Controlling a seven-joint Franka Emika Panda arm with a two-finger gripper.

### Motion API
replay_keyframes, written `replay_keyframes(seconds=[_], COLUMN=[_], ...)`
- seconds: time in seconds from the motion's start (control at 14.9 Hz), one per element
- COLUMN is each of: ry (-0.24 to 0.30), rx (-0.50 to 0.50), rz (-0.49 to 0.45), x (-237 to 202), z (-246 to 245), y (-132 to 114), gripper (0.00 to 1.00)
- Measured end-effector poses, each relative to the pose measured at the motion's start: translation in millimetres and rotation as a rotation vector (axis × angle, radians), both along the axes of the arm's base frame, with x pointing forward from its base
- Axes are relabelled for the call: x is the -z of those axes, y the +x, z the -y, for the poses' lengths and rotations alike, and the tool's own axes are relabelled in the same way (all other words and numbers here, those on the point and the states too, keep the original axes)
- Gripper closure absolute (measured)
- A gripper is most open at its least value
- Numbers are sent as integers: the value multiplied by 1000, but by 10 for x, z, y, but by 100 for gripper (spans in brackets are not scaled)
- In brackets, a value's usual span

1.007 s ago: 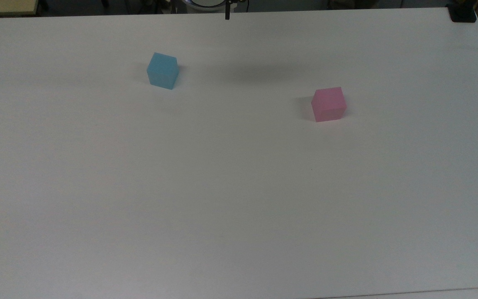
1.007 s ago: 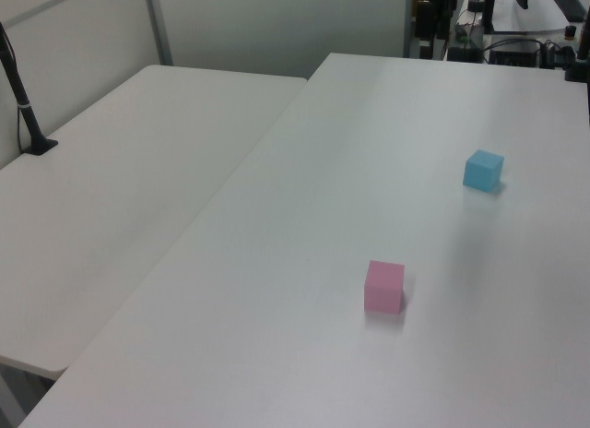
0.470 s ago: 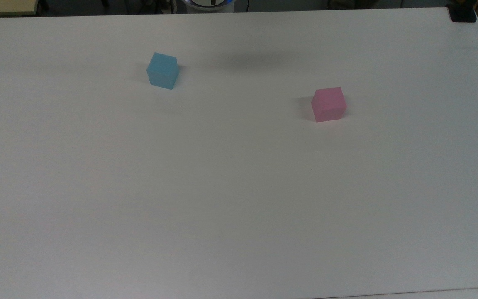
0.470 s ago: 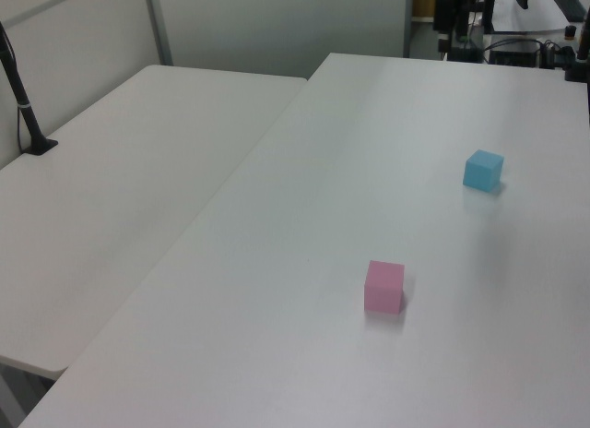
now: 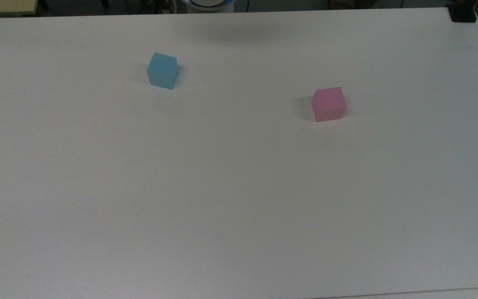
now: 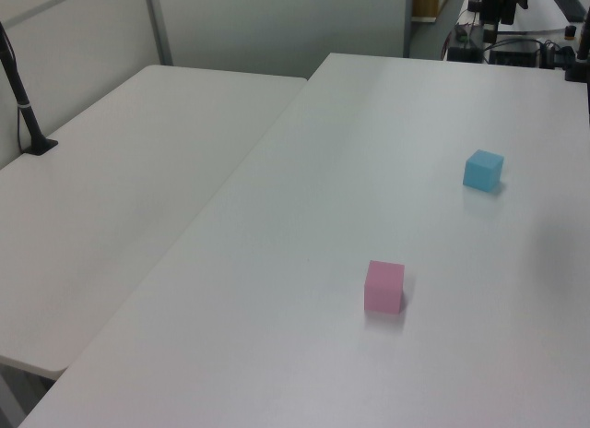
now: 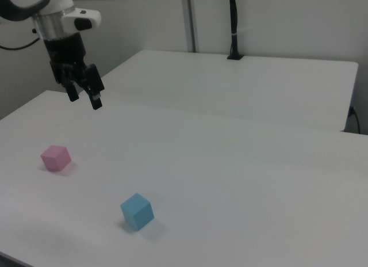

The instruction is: Put blue cube on pink cube

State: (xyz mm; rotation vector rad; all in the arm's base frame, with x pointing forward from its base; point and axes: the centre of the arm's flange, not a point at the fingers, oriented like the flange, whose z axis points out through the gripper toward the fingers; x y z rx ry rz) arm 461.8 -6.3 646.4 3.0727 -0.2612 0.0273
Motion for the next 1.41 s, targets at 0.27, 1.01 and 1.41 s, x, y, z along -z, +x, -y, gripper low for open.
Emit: replay_keyframes(seconds=[0.27, 1.01, 1.41], ry=[0, -30, -19], rx=[41, 92, 83], rz=[20, -52, -66], x=[632, 2621, 3034], z=[236, 805, 809], y=[28, -59, 46], gripper=[0, 0, 0])
